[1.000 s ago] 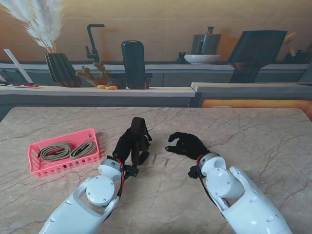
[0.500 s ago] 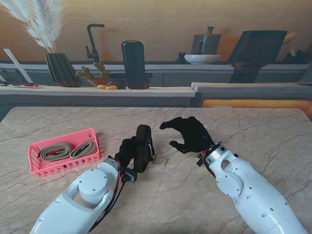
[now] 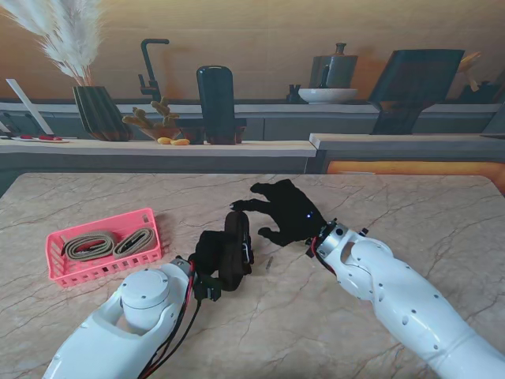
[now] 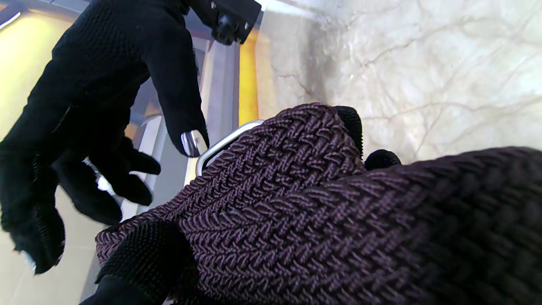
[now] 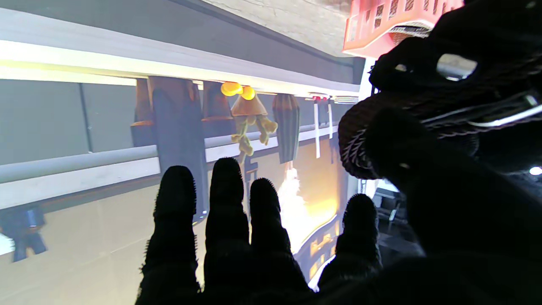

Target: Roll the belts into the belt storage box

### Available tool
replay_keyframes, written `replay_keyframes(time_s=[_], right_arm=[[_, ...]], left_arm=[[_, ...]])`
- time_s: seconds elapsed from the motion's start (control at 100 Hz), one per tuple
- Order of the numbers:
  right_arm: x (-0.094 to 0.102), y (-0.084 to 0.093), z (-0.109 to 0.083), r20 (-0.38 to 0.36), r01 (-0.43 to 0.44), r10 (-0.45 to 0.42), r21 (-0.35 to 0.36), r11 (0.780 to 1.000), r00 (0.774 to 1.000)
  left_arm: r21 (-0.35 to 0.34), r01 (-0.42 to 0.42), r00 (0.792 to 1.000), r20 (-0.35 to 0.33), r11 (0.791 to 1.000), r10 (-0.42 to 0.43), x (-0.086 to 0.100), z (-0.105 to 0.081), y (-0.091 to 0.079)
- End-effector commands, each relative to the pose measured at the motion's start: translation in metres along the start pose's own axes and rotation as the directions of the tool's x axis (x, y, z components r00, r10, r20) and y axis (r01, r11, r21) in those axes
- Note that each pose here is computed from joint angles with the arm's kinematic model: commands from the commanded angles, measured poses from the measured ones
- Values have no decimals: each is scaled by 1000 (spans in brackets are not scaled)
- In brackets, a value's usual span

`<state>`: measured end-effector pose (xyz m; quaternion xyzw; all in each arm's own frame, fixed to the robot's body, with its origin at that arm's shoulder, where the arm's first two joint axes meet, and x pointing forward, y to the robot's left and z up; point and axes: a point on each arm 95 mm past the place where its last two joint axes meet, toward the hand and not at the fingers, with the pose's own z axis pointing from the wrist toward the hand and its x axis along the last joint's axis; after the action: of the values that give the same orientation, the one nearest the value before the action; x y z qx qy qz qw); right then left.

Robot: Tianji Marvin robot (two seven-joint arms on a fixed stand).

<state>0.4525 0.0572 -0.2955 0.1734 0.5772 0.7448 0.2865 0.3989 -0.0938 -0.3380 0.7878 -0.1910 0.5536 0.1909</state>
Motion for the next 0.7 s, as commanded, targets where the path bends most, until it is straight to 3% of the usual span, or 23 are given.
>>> replay_keyframes(time_s=[0.0, 0.34, 0.69], right_arm=[[-2, 4, 6, -34, 19, -19, -3, 1000, 999], [-2, -7, 22, -120, 26, -20, 50, 998, 993], [0, -21, 32, -167, 12, 6, 104, 995, 986]], left_arm=[[-35, 30, 1000, 11, 999, -29, 1, -1, 7], [-80, 76, 996, 55, 994, -72, 0, 0, 11], [-64, 118, 990, 80, 991, -113, 1, -2, 14]])
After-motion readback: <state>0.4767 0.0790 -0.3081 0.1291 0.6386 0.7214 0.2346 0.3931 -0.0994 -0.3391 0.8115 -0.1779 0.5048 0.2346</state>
